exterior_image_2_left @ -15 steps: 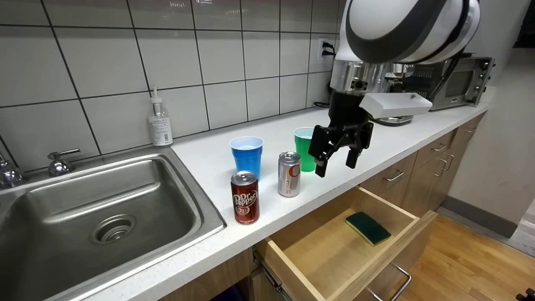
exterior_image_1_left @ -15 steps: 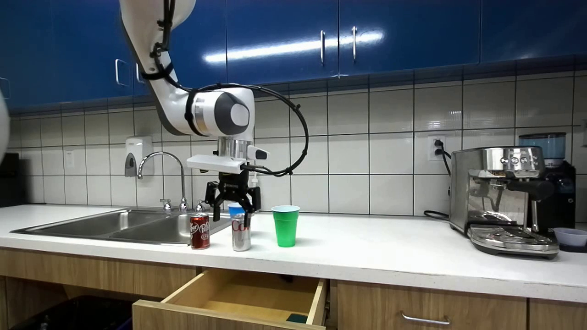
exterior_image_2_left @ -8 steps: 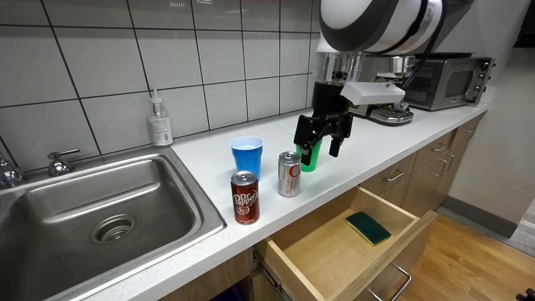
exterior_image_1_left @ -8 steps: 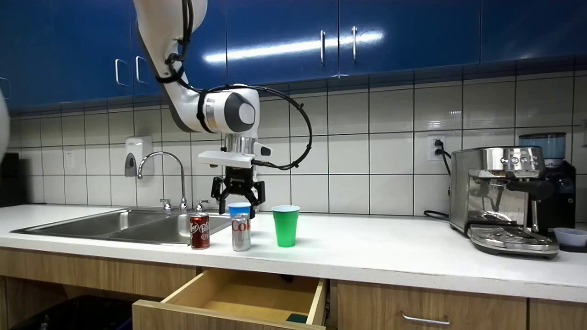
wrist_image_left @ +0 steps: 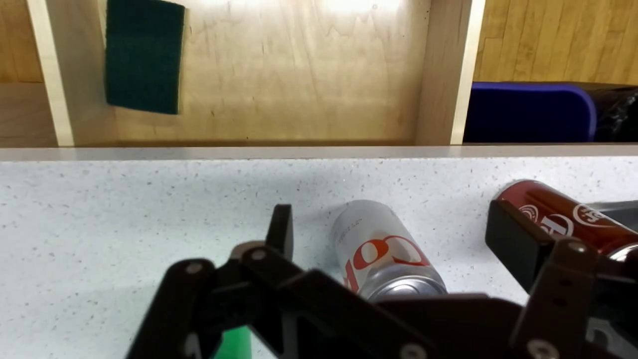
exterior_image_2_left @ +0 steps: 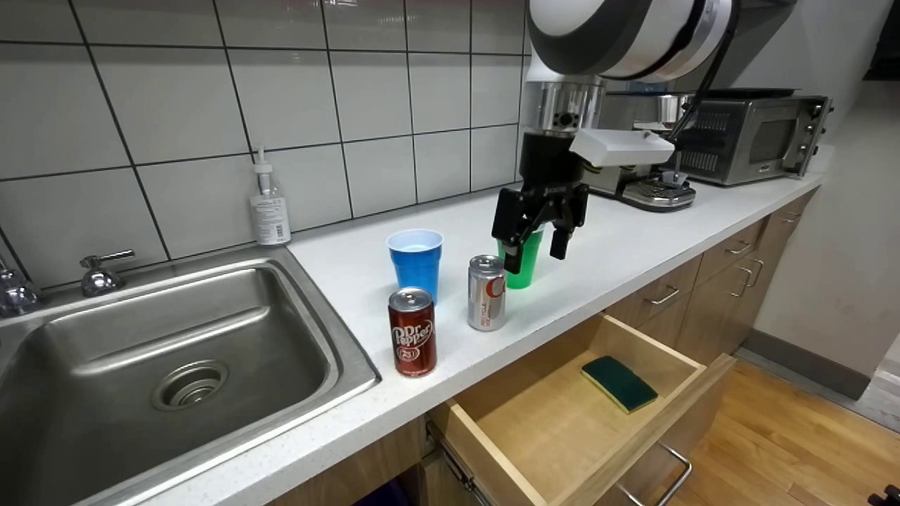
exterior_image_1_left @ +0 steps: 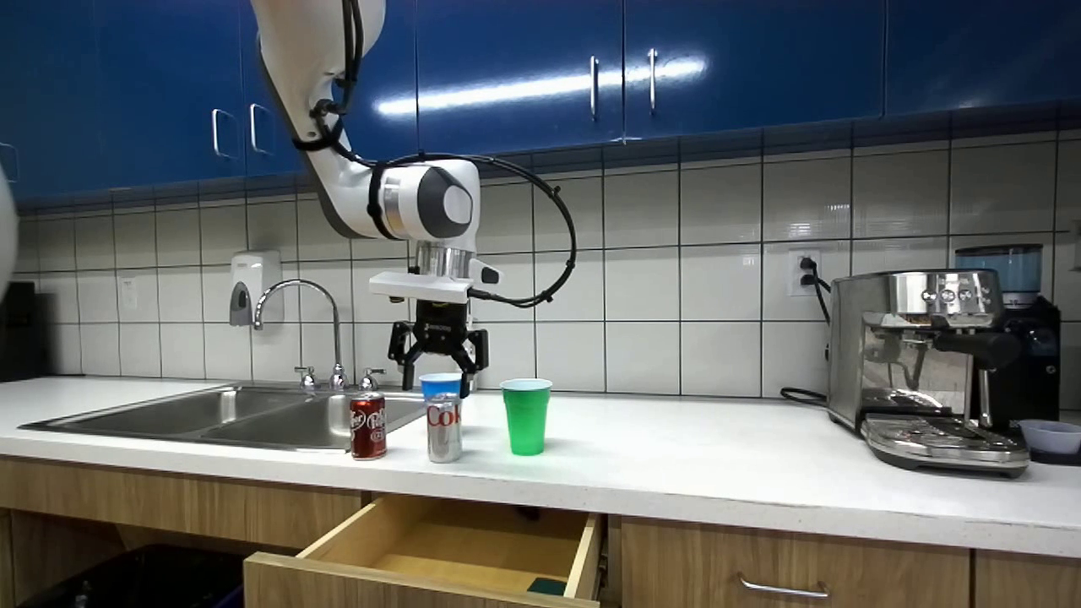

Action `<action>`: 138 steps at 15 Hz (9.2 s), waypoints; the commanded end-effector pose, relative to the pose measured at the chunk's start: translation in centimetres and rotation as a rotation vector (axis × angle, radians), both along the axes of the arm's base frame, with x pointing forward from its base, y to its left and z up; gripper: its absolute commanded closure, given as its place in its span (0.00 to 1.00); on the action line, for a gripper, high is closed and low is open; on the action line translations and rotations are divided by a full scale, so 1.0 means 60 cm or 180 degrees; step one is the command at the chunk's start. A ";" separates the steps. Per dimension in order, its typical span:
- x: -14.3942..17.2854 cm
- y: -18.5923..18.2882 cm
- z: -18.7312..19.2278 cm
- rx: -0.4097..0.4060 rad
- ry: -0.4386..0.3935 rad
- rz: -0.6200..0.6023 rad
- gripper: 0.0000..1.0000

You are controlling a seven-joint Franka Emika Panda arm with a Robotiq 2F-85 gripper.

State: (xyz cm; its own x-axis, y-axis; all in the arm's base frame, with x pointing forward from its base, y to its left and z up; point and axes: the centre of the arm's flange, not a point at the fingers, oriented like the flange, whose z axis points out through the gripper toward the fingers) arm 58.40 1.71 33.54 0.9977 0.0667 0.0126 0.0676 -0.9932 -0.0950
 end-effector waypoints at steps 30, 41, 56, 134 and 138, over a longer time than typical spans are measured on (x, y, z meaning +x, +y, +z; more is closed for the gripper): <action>0.048 0.051 -0.030 -0.0228 -0.0407 -0.0219 0.00; 0.063 0.050 -0.056 -0.0288 -0.0525 -0.0302 0.00; 0.085 0.048 -0.066 -0.0206 -0.0510 -0.0241 0.58; -0.141 -0.065 -0.283 -0.0373 -0.0275 -0.0744 0.62; -0.147 -0.071 -0.286 -0.0399 -0.0244 -0.0751 0.62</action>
State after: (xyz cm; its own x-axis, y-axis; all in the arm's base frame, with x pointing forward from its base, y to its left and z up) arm 50.35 -2.52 15.19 0.9865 -0.1455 0.0751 -0.1472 -0.9889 0.0178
